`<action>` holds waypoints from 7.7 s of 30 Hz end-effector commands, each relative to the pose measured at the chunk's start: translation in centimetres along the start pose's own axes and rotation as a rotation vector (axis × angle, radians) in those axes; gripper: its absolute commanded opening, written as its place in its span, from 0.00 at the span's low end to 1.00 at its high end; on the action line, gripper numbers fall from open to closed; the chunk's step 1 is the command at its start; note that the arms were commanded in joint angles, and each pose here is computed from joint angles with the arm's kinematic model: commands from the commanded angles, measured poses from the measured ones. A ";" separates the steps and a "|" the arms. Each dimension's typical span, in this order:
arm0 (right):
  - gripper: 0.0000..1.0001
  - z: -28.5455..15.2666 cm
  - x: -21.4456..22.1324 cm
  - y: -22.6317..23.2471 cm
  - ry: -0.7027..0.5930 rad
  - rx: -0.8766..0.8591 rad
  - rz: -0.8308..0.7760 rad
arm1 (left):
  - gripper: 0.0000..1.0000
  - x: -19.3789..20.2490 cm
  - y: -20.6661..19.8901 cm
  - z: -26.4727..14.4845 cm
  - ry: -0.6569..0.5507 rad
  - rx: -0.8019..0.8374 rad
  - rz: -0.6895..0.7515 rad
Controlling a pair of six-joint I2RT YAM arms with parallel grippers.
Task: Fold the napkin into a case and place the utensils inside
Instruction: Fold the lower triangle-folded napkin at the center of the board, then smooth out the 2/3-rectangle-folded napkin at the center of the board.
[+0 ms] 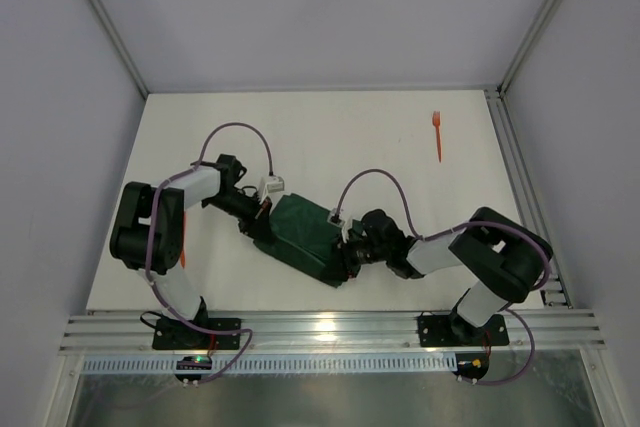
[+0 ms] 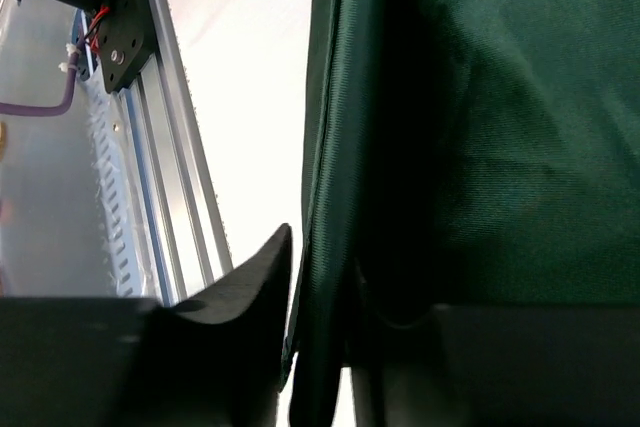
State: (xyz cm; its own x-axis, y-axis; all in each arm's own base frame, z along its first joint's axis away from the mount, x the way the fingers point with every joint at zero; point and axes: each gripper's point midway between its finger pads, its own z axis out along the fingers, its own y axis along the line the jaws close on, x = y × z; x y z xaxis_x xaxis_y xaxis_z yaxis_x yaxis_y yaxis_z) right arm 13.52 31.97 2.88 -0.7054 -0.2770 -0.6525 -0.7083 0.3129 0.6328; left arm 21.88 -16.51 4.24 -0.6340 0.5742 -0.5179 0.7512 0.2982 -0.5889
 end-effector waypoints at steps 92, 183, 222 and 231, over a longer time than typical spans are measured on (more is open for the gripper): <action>0.06 1.5 -2.9 -4.3 0.110 0.331 -0.108 | 0.10 -1.2 5.8 -0.7 0.007 -0.202 -0.186; 0.49 -5.0 -6.3 -5.2 -0.151 0.437 0.147 | 0.20 -0.2 5.6 -0.2 0.118 -0.403 -0.061; 0.06 -2.6 -4.5 -4.6 -0.055 0.265 0.175 | 0.59 -8.3 -3.1 6.5 0.050 -0.281 0.549; 0.06 -2.7 -4.3 -4.4 -0.090 0.218 0.230 | 0.49 -8.1 -0.9 8.1 0.186 -0.361 0.610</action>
State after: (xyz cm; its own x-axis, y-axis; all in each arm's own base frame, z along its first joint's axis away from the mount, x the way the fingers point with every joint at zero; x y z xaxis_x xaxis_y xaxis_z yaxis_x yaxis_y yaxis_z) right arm 19.47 28.74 3.32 -0.8363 -0.1260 -0.5337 -0.4967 0.5862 0.6400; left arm 22.77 -27.11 3.58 -0.1269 0.8115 -0.5705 0.9919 0.1042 -0.0725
